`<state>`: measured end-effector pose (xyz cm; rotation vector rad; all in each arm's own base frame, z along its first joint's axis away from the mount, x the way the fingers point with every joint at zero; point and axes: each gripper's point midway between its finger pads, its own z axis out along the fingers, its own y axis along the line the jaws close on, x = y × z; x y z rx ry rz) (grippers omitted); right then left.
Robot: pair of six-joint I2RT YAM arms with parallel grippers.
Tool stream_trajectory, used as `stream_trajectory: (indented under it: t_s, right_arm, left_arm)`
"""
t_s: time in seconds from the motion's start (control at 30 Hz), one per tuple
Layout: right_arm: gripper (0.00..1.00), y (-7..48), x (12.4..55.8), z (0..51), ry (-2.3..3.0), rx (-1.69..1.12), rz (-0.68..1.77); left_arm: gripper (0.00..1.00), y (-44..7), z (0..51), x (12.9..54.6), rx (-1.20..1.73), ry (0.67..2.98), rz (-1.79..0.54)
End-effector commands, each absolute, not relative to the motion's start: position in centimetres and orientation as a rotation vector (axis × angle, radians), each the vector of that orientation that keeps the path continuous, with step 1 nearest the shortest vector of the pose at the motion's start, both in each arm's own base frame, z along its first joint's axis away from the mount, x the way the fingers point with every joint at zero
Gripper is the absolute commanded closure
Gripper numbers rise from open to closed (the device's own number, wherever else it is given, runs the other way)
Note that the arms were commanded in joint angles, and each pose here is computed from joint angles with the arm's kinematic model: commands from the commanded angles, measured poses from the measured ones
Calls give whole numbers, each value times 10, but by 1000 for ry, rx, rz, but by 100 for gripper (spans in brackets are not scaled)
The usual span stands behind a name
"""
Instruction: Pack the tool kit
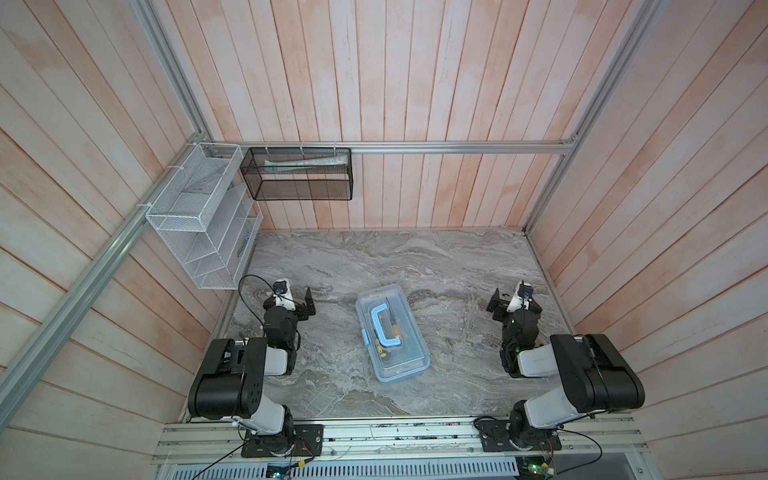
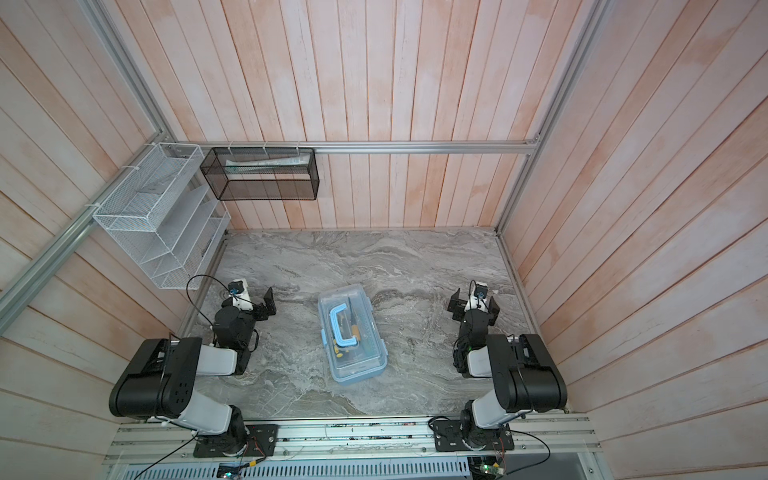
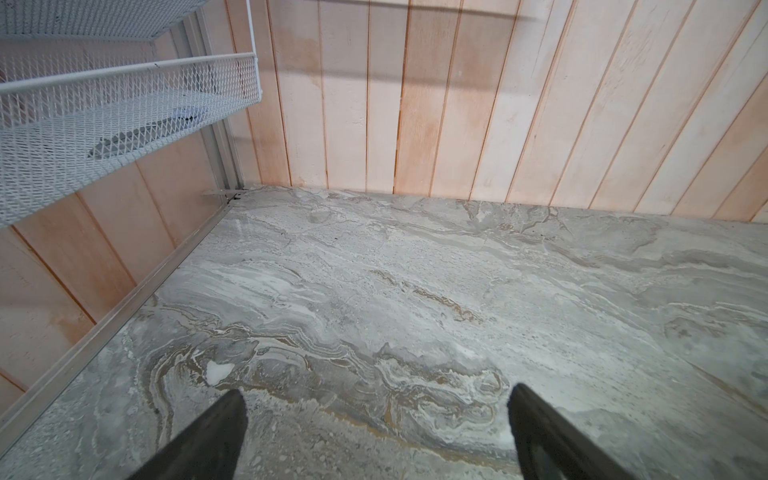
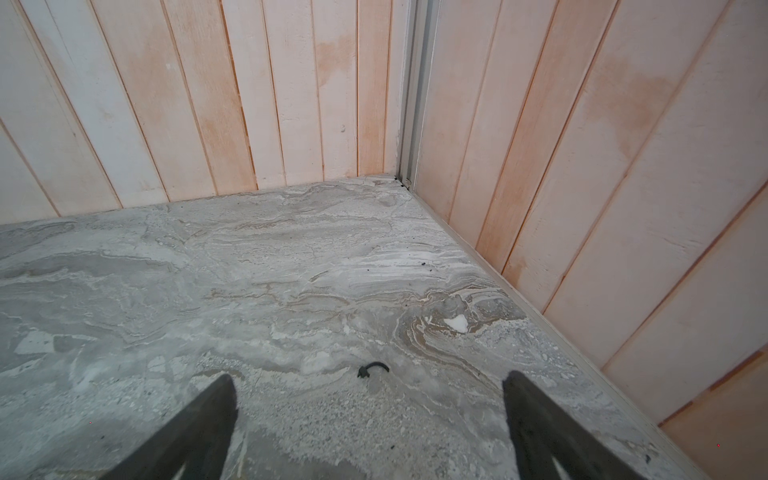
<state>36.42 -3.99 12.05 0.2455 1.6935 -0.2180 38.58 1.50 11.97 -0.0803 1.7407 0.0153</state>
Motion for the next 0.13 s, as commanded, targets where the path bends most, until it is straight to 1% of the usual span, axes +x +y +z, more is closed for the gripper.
stream_trajectory:
  t_s: [0.0,0.1]
  right_arm:
    - [2,-40,367,128,1669,245,-209]
    - [2,-40,367,128,1670,246,-209]
  left_arm:
    - [0,14,127,390,-69,1722,16]
    - [0,13,128,389,-69,1721,17]
